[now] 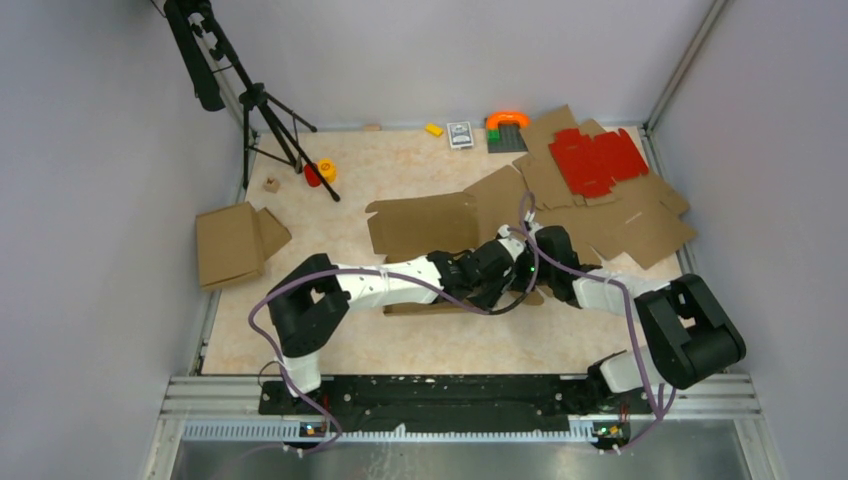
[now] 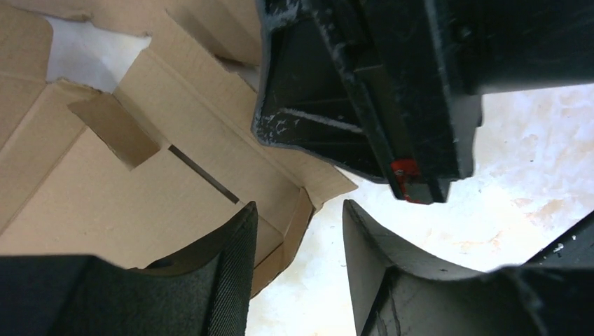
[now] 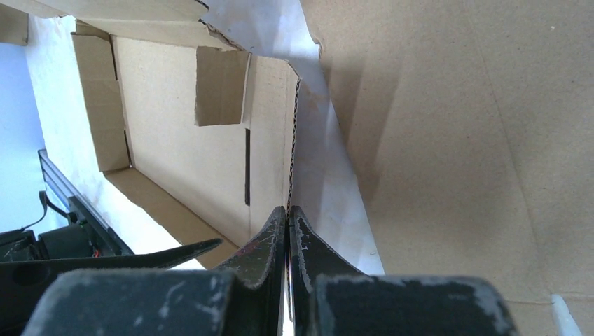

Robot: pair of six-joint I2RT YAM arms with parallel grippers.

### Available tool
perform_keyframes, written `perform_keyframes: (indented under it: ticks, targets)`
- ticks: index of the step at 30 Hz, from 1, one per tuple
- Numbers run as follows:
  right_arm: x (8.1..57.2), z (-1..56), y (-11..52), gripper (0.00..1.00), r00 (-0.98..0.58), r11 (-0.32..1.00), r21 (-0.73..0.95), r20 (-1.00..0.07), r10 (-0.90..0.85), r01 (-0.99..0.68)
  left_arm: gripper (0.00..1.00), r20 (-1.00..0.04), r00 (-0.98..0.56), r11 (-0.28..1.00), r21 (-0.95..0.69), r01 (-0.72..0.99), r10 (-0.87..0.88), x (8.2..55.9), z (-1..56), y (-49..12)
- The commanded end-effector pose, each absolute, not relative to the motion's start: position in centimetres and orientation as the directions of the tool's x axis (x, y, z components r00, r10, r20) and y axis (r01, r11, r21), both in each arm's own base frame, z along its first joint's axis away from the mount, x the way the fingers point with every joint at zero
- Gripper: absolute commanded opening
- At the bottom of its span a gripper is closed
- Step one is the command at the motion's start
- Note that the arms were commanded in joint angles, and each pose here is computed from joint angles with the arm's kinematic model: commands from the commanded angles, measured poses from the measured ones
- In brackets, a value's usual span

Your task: Fold the paper box

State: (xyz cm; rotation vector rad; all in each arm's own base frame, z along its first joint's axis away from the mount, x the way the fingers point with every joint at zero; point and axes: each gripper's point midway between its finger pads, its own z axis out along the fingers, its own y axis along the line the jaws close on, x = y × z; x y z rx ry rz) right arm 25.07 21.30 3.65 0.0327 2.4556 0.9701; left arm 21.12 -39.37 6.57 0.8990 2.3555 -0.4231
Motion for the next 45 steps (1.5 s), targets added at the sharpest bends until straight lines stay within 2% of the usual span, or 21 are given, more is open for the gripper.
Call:
perform_keyframes:
  ticks: [1,6,18,33,34,35,36,38,42,45]
  targets:
    - [25.8,4.6,21.5,0.00,-0.844,0.747,0.630,-0.503,0.185,-0.212,0.48,-0.618,-0.626,0.752,-0.085,0.654,0.475,21.5,7.2,-39.4]
    - [25.8,4.8,21.5,0.00,-0.842,0.747,0.630,-0.506,0.187,-0.213,0.37,-0.599,-0.652,0.781,-0.068,0.620,0.465,21.7,6.3,-38.4]
    - [25.7,4.6,21.5,0.00,-0.843,0.745,0.632,-0.504,0.185,-0.215,0.36,-0.566,-0.741,0.873,-0.075,0.482,0.361,23.1,5.1,-36.0]
    - [25.7,4.1,21.7,0.00,-0.852,0.743,0.635,-0.492,0.177,-0.212,0.16,-0.604,-0.760,0.928,-0.085,0.362,0.241,24.0,6.4,-33.0]
    - [25.7,4.1,21.7,0.00,-0.854,0.742,0.636,-0.490,0.176,-0.211,0.17,-0.607,-0.759,0.926,-0.095,0.365,0.237,24.0,6.5,-33.1]
    - [25.7,4.1,21.8,0.00,-0.854,0.742,0.636,-0.489,0.176,-0.212,0.23,-0.610,-0.756,0.917,-0.116,0.383,0.239,23.8,6.7,-33.5]
    - [25.7,4.0,21.8,0.00,-0.855,0.741,0.637,-0.488,0.175,-0.212,0.33,-0.613,-0.753,0.904,-0.141,0.403,0.240,23.6,6.9,-34.0]
    - [25.7,4.0,21.9,0.00,-0.856,0.741,0.636,-0.489,0.171,-0.215,0.45,-0.612,-0.744,0.850,-0.215,0.482,0.267,22.6,7.4,-35.6]
    - [25.7,4.0,22.0,0.00,-0.858,0.737,0.640,-0.485,0.168,-0.217,0.51,-0.648,-0.665,0.717,-0.254,0.649,0.372,21.4,8.3,-37.9]
    - [25.7,4.0,22.0,0.00,-0.859,0.736,0.640,-0.485,0.166,-0.220,0.54,-0.636,-0.597,0.605,-0.247,0.757,0.489,20.2,7.6,-38.7]
